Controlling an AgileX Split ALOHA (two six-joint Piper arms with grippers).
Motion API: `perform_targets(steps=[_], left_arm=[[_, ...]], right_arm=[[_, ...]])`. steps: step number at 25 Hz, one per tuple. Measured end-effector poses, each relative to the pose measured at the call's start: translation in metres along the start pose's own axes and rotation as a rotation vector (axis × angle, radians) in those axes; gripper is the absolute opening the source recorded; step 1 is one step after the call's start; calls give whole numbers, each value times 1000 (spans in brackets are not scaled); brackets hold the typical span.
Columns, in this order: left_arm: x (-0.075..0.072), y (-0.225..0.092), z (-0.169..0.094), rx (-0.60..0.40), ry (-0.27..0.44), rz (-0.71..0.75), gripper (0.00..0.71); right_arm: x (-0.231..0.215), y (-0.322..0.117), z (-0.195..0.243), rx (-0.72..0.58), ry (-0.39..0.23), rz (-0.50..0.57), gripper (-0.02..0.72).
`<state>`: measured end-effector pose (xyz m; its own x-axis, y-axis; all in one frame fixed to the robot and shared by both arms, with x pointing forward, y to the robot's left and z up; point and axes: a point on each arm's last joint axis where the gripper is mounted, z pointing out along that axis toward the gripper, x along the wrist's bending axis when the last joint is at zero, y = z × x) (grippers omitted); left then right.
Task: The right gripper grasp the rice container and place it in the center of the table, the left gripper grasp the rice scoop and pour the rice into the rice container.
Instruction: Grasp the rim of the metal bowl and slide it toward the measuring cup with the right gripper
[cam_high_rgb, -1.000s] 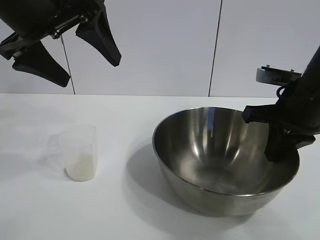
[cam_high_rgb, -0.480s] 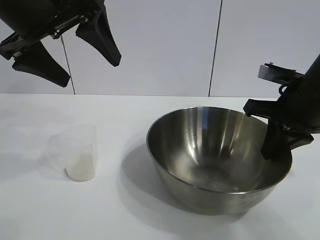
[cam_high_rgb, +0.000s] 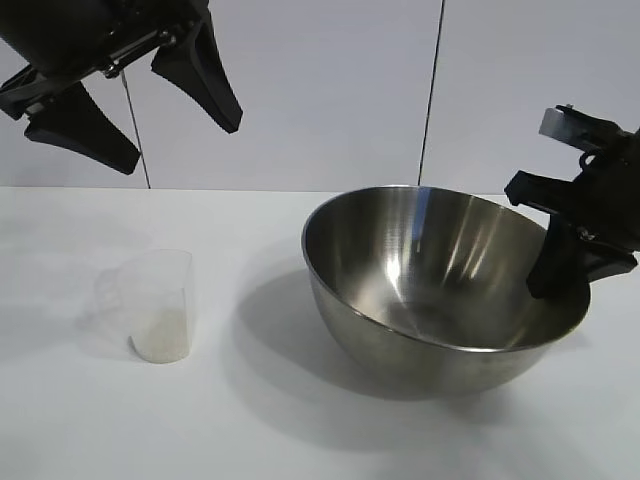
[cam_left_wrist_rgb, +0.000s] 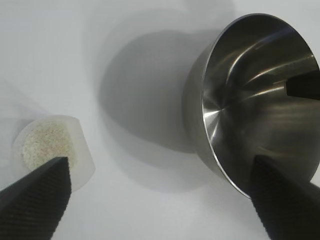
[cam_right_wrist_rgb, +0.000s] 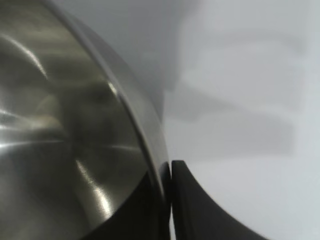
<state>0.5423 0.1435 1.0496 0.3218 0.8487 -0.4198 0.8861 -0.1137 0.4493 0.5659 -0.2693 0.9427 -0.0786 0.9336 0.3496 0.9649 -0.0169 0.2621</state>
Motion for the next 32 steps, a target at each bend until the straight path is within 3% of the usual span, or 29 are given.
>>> perform_targets(steps=[5,15,32], left_arm=[[0,0,0,0,0,0,694],[0,0,0,0,0,0,694],[0,0,0,-1,0,0,694]], right_arm=[[3,1,0,-13,28,10,10],[41,4,12,-39,34,-77,10],[46,17,24,-4,19,-87,10]])
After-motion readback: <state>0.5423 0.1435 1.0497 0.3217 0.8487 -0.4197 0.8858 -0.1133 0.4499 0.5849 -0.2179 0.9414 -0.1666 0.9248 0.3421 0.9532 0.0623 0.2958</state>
